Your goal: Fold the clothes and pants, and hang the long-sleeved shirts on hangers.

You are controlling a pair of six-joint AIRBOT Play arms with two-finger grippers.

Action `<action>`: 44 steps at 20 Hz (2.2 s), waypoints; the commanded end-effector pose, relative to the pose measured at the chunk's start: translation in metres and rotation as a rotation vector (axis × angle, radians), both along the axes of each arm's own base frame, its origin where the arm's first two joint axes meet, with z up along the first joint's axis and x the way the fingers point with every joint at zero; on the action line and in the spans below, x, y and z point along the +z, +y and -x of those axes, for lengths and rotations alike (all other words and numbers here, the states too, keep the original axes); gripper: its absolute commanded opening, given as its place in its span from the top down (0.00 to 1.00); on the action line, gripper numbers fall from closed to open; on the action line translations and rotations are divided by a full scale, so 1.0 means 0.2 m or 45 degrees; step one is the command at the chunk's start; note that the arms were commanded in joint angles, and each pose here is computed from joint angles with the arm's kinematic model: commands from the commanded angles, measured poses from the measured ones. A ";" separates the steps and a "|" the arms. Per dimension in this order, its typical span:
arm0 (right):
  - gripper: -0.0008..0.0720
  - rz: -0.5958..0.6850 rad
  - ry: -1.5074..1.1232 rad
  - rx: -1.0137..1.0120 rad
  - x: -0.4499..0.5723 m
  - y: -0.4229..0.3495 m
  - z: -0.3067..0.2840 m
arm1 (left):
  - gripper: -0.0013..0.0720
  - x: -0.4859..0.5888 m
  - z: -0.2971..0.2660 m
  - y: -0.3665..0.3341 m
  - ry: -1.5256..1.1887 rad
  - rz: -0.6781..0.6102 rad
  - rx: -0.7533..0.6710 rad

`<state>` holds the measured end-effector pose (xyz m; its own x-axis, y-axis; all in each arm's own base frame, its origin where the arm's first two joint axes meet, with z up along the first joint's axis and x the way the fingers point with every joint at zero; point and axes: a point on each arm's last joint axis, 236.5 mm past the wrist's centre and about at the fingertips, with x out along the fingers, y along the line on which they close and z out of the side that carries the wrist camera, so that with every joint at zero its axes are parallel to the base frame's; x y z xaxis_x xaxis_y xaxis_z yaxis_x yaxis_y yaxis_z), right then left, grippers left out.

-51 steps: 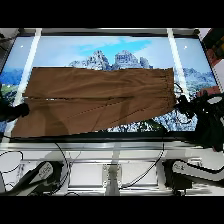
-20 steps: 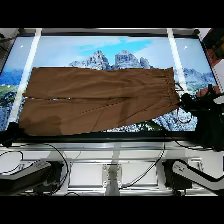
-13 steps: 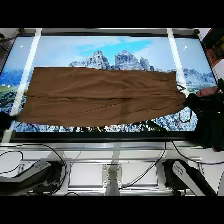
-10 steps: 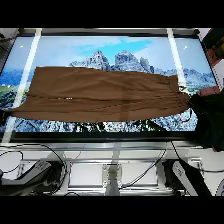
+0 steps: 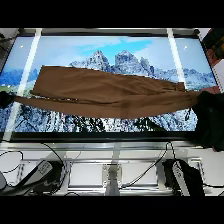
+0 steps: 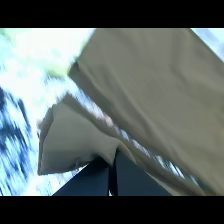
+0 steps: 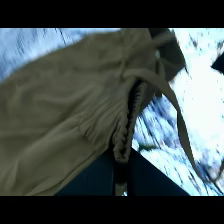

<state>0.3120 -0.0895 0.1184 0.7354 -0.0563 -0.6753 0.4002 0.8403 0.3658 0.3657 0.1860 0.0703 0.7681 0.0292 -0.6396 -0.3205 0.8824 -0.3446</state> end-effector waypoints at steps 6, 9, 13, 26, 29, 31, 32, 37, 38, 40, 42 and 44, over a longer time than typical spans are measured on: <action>0.95 -0.108 -0.281 -0.266 0.00 -0.22 -0.40 | 0.96 0.20 -0.50 0.04 -0.344 -0.321 0.218; 0.95 -0.136 -0.215 -0.217 -0.25 -0.13 -0.59 | 0.96 0.01 -0.65 -0.04 -0.333 -0.204 0.270; 0.95 -0.181 -0.319 -0.289 -0.41 -0.07 -0.82 | 0.96 -0.20 -0.82 -0.18 -0.259 -0.134 0.202; 0.95 0.224 0.022 0.242 -0.22 0.05 -0.81 | 0.96 -0.05 -0.64 -0.06 0.292 -0.426 -0.165; 0.95 0.379 0.112 0.298 0.03 -0.01 -0.72 | 0.96 0.03 -0.54 0.00 0.436 -0.500 -0.189; 0.95 0.468 0.126 0.310 0.20 -0.05 -0.65 | 0.96 0.08 -0.55 0.00 0.427 -0.523 -0.207; 0.95 0.495 0.124 0.308 0.27 -0.05 -0.62 | 0.96 0.11 -0.55 0.00 0.419 -0.541 -0.219; 0.95 0.542 0.139 0.290 0.45 -0.07 -0.48 | 0.96 0.22 -0.54 -0.02 0.429 -0.563 -0.250; 0.95 0.527 0.181 0.299 0.43 -0.06 -0.44 | 0.96 0.24 -0.52 -0.02 0.451 -0.581 -0.286; 0.95 0.504 0.292 0.342 0.36 -0.04 -0.36 | 0.96 0.25 -0.48 -0.04 0.496 -0.620 -0.368; 0.95 0.483 0.357 0.358 0.32 -0.03 -0.31 | 0.96 0.24 -0.46 -0.05 0.521 -0.641 -0.415; 0.95 0.482 0.361 0.358 0.32 -0.03 -0.31 | 0.96 0.24 -0.46 -0.05 0.521 -0.640 -0.416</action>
<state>0.3868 -0.0970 0.1882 0.5987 -0.1662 -0.7836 0.1863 0.9803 -0.0656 0.4644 0.1777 0.1174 0.5124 0.2105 -0.8326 -0.0703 0.9765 0.2037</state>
